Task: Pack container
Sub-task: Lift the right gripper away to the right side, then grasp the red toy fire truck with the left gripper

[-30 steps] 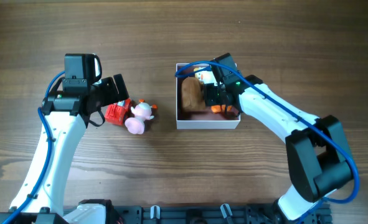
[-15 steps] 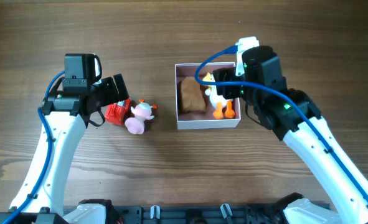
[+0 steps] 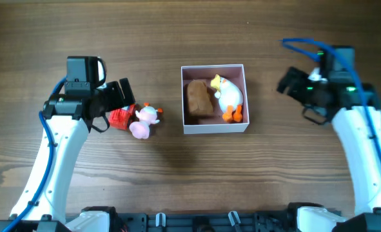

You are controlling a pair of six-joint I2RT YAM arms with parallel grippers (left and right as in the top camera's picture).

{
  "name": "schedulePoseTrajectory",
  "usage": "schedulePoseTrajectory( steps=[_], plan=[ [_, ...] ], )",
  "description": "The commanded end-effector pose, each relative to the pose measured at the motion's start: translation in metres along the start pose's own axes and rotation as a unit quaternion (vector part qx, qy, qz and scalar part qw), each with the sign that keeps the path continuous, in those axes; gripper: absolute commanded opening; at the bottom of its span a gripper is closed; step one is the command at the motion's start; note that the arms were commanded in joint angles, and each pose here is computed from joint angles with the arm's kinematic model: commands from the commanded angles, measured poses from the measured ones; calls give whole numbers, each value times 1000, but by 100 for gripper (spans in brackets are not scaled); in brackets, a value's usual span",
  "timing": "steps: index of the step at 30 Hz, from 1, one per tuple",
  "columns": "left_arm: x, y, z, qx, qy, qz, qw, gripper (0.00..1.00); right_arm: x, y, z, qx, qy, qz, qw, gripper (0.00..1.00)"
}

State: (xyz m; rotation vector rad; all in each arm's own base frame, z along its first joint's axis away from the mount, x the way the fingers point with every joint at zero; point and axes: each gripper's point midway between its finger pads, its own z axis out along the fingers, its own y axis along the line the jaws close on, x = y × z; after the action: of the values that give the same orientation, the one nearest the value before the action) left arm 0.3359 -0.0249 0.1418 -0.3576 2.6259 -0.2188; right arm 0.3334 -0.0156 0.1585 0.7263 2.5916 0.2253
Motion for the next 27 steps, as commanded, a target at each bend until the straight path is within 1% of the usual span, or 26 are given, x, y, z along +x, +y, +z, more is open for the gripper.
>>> schedulePoseTrajectory(
  steps=[1, 5, 6, 8, 10, 12, 13, 14, 17, 19, 21, 24, 25, 27],
  plan=[
    [10, -29, -4, 84, 36, -22, 996, 100, -4, -18, -6, -44, 32, 78, 996, 100],
    [-1, -27, -12, 73, 22, -20, 997, 99, -7, -26, -6, -37, 27, 88, 995, 100],
    [-7, -23, -16, 56, 13, -18, 998, 99, -7, -26, -6, -37, 27, 88, 995, 100],
    [-19, -10, -23, 12, -8, 4, 1000, 99, -7, -26, -6, -38, 27, 88, 995, 99],
    [-20, -7, -21, 2, -8, 32, 999, 98, -8, -26, -6, -38, 26, 88, 995, 100],
    [-13, -4, -9, -6, 18, 64, 998, 95, -8, -26, -6, -38, 26, 88, 995, 99],
    [-9, -2, -1, -9, 31, 86, 996, 89, -8, -26, -6, -38, 26, 88, 995, 99],
    [-6, 1, 9, -14, 47, 100, 994, 81, -8, -26, -6, -38, 26, 88, 995, 100],
    [5, 19, 42, -56, 93, 98, 989, 83, -8, -26, -6, -38, 26, 88, 995, 100],
    [13, 23, 62, -63, 119, 98, 986, 82, -8, -26, -6, -38, 26, 88, 995, 100],
    [19, 24, 74, -66, 134, 100, 984, 81, -8, -26, -6, -38, 26, 88, 995, 100],
    [27, 38, 90, -100, 157, 104, 977, 81, -8, -26, -6, -38, 26, 88, 995, 100],
    [31, 40, 94, -104, 165, 104, 975, 78, -8, -26, -6, -38, 26, 88, 995, 100],
    [36, 41, 97, -104, 176, 103, 973, 77, -8, -26, -6, -38, 26, 88, 995, 100]
  ],
)
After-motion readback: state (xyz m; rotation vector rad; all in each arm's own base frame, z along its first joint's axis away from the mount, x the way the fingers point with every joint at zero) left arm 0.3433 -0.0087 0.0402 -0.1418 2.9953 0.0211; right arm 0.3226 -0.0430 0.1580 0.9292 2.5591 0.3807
